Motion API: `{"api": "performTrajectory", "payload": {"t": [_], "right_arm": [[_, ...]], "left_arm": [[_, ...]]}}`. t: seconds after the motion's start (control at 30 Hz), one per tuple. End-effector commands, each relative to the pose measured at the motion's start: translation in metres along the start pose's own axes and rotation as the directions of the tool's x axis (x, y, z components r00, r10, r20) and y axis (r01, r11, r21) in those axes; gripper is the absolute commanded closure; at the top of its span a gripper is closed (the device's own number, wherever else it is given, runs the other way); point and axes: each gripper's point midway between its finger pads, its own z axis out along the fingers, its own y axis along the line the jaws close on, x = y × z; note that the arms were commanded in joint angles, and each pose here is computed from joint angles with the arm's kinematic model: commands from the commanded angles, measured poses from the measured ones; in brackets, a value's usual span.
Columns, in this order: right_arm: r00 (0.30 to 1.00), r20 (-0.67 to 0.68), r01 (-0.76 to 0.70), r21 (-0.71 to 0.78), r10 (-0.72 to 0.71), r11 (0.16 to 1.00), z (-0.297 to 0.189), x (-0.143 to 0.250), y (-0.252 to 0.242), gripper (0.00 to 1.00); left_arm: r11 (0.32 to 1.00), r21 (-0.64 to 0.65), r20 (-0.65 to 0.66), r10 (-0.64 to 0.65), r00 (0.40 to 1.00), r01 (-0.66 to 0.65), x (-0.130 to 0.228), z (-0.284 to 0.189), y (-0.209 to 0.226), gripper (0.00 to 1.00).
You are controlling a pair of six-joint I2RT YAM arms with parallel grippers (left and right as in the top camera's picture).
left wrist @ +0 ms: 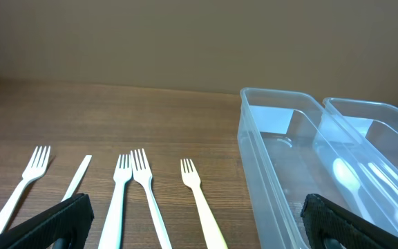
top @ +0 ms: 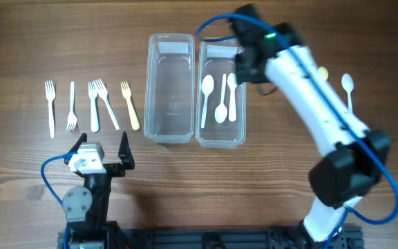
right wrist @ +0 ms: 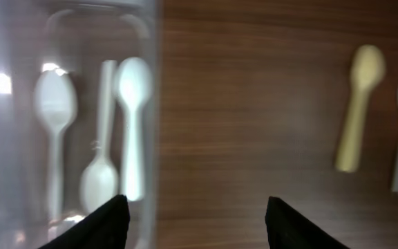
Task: Pack container
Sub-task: 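Place the thin white spoon into the right container, then reach the right gripper to the yellow spoon and grasp it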
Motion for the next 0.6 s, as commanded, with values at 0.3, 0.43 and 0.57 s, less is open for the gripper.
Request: {"api": "performTrajectory", "payload": {"t": [0.3, 0.43, 0.57], "right_arm": [[0.995, 0.011, -0.095, 0.095, 0.095, 0.991, 0.074, -0.007, -0.158, 0.2], [0.994, 0.045, -0.103, 0.122, 0.098, 0.987, 0.116, 0.006, -0.184, 0.27], [0.992, 0.042, -0.125, 0.098, 0.121, 0.987, 0.143, 0.026, -0.187, 0.22]], "left_arm": [[1.0, 0.023, 0.0, 0.02, 1.0, -0.02, 0.002, 0.0, -0.004, 0.0], [1.0, 0.023, 0.0, 0.02, 1.0, -0.02, 0.002, 0.0, -0.004, 0.0], [1.0, 0.023, 0.0, 0.02, 1.0, -0.02, 0.002, 0.0, -0.004, 0.01]]}}
